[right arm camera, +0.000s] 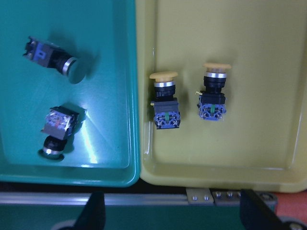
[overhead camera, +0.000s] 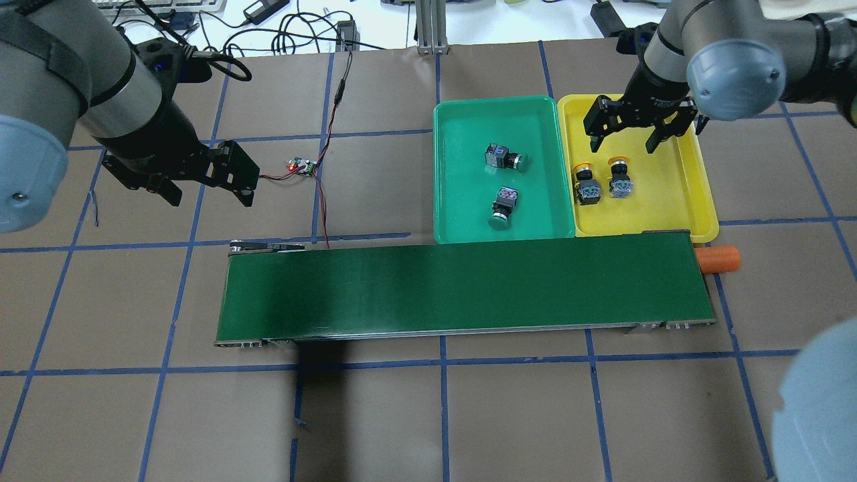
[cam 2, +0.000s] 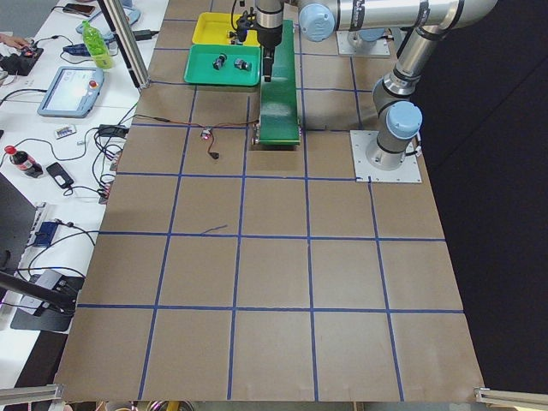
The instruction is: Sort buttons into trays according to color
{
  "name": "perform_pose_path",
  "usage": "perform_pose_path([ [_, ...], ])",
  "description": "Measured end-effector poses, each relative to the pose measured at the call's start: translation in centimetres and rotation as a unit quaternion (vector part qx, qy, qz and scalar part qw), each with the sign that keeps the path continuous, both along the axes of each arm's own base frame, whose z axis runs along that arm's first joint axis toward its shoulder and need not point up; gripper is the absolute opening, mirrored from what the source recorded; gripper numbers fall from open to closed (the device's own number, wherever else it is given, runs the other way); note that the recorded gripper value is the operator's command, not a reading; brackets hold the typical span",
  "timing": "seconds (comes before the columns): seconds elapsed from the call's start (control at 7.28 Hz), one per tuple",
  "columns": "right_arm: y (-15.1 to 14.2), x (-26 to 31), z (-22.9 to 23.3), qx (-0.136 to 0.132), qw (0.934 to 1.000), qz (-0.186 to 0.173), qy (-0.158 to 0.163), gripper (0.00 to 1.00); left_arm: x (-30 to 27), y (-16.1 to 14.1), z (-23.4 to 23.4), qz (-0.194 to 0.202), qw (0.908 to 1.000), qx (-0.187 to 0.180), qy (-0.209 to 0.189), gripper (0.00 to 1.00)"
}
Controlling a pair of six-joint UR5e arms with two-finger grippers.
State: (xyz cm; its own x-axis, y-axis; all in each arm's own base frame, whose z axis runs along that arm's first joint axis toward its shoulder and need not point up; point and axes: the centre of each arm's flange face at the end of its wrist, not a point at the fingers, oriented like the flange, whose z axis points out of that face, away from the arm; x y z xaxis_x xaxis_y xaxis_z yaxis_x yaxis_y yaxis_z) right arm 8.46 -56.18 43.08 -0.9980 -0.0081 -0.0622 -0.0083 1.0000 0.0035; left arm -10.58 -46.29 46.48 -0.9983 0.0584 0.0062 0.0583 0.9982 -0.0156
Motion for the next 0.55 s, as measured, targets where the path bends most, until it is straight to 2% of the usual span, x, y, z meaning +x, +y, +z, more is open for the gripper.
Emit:
perform_pose_path([
  [0.27, 5.5, 3.7, 8.4, -0.013, 0.9996, 0.027, 0.000, 1.00, 0.0, 0.0, 0.1, 0.001, 1.0000, -0.001, 0.000, 1.00],
  [0.41, 7.2, 5.7, 10.0, -0.016, 0.9988, 0.046, -0.003, 1.00, -0.1, 0.1, 0.1, 0.002, 1.0000, -0.001, 0.000, 1.00],
  [0.55, 7.6, 6.6, 9.3, -0.011, 0.9984, 0.054, -0.005, 1.00, -0.1, 0.0, 0.1, 0.002, 1.0000, -0.001, 0.001, 1.00],
])
